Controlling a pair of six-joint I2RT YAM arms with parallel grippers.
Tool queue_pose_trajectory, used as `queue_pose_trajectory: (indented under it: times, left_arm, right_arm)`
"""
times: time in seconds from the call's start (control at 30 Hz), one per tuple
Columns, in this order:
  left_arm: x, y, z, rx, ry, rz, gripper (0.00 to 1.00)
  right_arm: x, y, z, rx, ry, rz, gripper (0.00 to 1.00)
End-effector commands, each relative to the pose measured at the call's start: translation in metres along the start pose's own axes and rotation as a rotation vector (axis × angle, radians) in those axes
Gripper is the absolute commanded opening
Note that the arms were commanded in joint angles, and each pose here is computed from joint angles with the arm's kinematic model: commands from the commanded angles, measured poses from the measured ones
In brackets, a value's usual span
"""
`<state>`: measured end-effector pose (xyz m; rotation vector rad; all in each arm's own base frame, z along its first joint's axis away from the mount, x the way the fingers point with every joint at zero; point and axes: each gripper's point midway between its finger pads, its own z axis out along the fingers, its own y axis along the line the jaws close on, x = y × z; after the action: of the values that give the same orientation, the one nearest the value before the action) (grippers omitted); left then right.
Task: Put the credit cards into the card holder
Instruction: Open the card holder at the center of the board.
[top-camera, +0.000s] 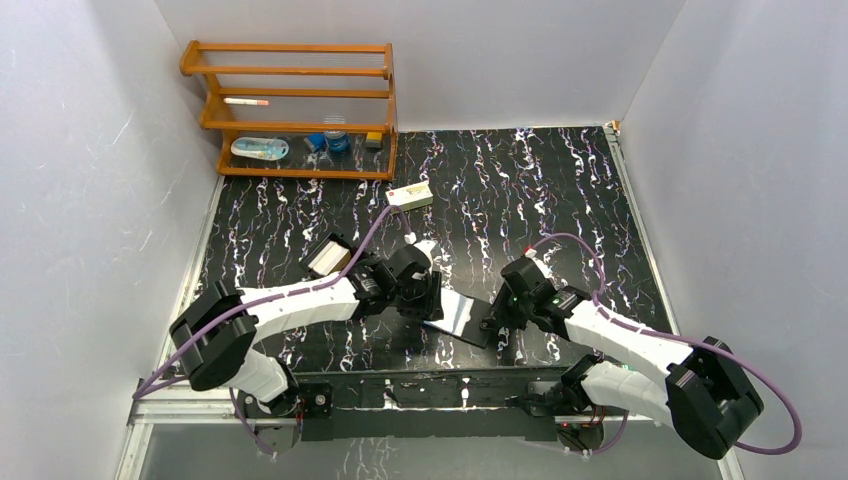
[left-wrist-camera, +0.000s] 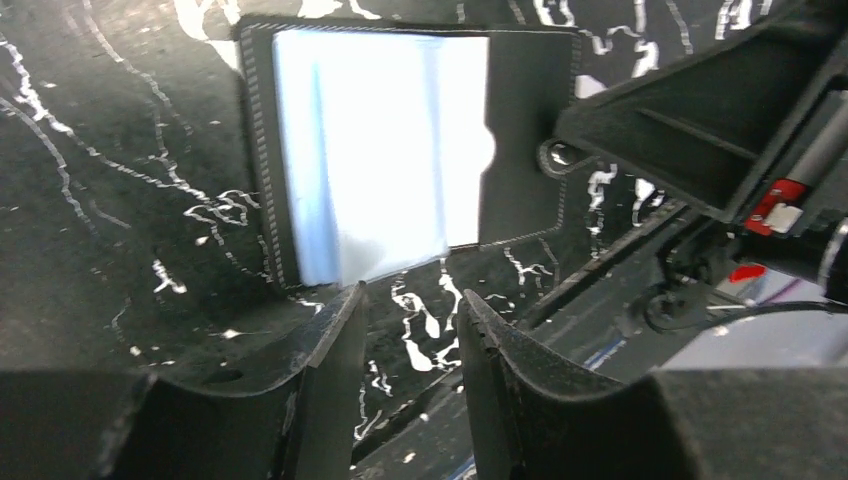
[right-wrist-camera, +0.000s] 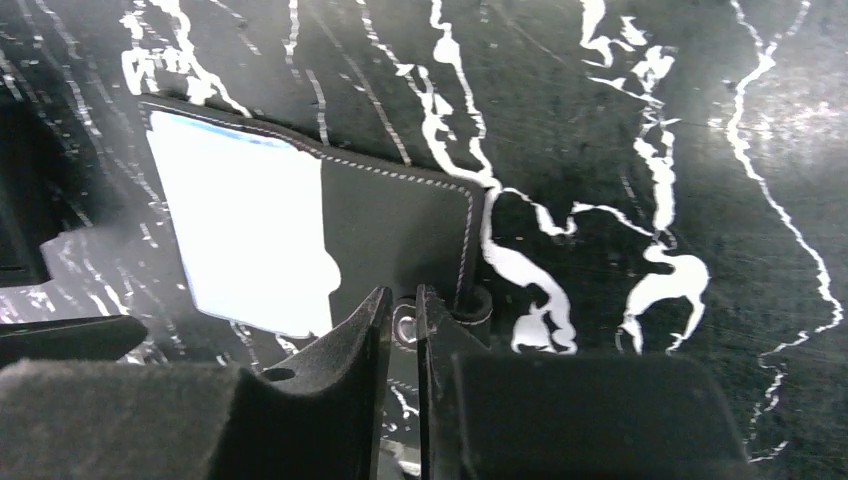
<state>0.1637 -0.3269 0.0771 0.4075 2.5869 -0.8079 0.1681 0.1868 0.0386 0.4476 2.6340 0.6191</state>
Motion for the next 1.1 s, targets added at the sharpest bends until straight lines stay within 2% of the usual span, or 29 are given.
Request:
queue_pose_trajectory:
  times: [0.0, 0.13, 0.3, 0.7, 1.07]
  left_arm:
    - [-0.004, 0.013, -0.002, -0.085, -0.014, 0.015, 0.39]
    - [-0.012, -0.009, 0.009, 0.017, -0.021, 0.034, 0.49]
    - [-0.014, 0.001, 0.022, -0.035, -0.016, 0.049, 0.59]
    - [-0.014, 0.001, 0.038, -0.006, -0.013, 0.076, 0.58]
    - [-0.003, -0.028, 0.039, 0.170, 0.027, 0.041, 0.53]
  right_arm:
    - [-0.007, -0.012, 0.003, 0.040, -0.051, -0.020, 0.22]
    - [-0.008, -0.012, 0.003, 0.029, -0.065, -0.026, 0.22]
    - [-0.006, -0.014, 0.005, 0.026, -0.060, -0.024, 0.22]
    - [-0.003, -0.014, 0.008, 0.008, -0.059, -0.023, 0.22]
    - [-0.018, -0.010, 0.014, 0.015, -0.106, -0.076, 0.22]
